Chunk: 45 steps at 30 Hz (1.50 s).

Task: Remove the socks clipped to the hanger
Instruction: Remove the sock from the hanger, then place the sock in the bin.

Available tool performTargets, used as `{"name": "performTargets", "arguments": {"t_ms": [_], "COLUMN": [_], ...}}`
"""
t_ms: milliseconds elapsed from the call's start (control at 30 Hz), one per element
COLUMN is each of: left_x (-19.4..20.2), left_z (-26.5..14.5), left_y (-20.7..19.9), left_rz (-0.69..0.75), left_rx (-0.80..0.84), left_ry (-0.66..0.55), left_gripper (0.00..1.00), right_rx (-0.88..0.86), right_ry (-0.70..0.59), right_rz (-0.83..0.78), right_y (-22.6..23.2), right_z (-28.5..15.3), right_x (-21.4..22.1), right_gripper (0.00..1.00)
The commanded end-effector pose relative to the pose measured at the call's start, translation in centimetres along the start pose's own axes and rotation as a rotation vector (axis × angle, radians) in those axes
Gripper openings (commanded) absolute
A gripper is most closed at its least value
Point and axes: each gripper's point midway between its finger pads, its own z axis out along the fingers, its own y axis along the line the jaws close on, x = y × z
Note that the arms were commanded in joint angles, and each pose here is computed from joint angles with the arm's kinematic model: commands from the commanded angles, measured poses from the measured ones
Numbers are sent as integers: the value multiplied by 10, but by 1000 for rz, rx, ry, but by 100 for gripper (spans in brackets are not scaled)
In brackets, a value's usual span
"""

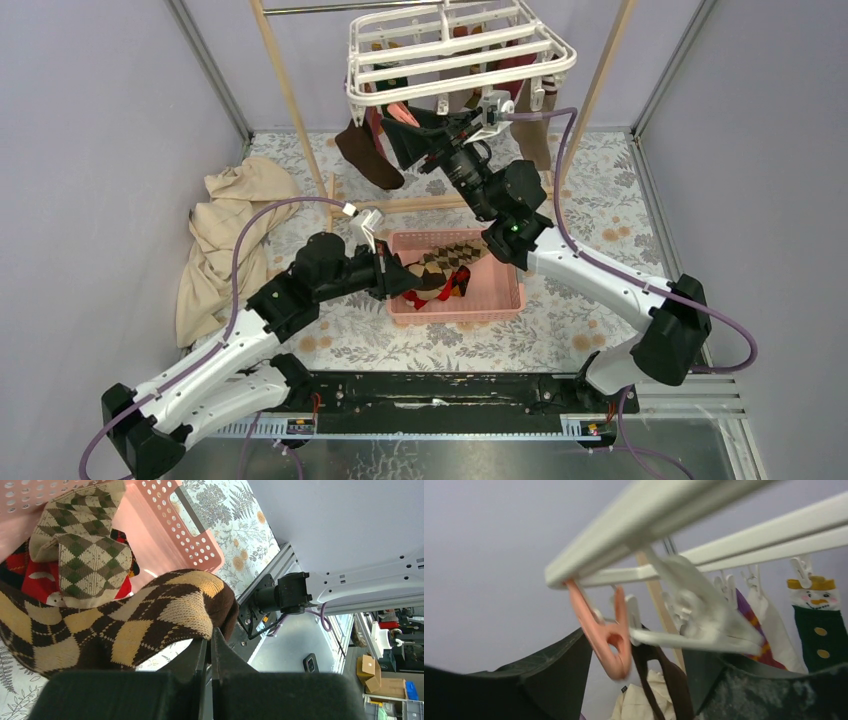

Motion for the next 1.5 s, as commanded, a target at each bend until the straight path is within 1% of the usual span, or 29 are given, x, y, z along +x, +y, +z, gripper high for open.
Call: {"name": "performTargets", "arguments": {"t_ms": [0,100,200,333,500,800,1000,1200,1233,1333,1433,1467], "left_x": [-4,-8,-12,-19,-26,-19,-2,13,15,21,21,20], "left_z": [-1,0,1,4,11,44,76,123,132,157,174,178], "left_y": [-11,-18,-25,-34,-42,-38,-31,-11,-9,3,12,15], "left_rz": [32,32,30,29,19,-31,-63,-82,-77,-66,-50,-42], "left_rx": [44,66,90,115,139,168,165,113,109,81,53,44], "left_ry": [4,4,2,4,-9,-9,10,39,44,68,70,70], "left_gripper": [1,1,1,1,2,2,2,4,5,16,37,43], "right_rx": [40,60,76,113,159,390,467,512,521,543,551,555], "right_ry": [-45,-6,35,105,184,321,363,431,445,498,541,557], "right_rz": [-13,-13,-9,-5,-4,-17,6,-14,-20,-36,-47,-49], "right_y": [-4,-9,-15,-27,-37,-73,-81,-85,-86,-89,-89,-89], "right_z": [-9,-17,-29,-52,-90,-170,-206,-231,-235,-248,-255,-258], "right_x": [-26,-15,-4,18,33,43,40,40,42,46,48,50], "right_gripper": [73,79,89,92,94,94,94,94,94,95,95,95]}}
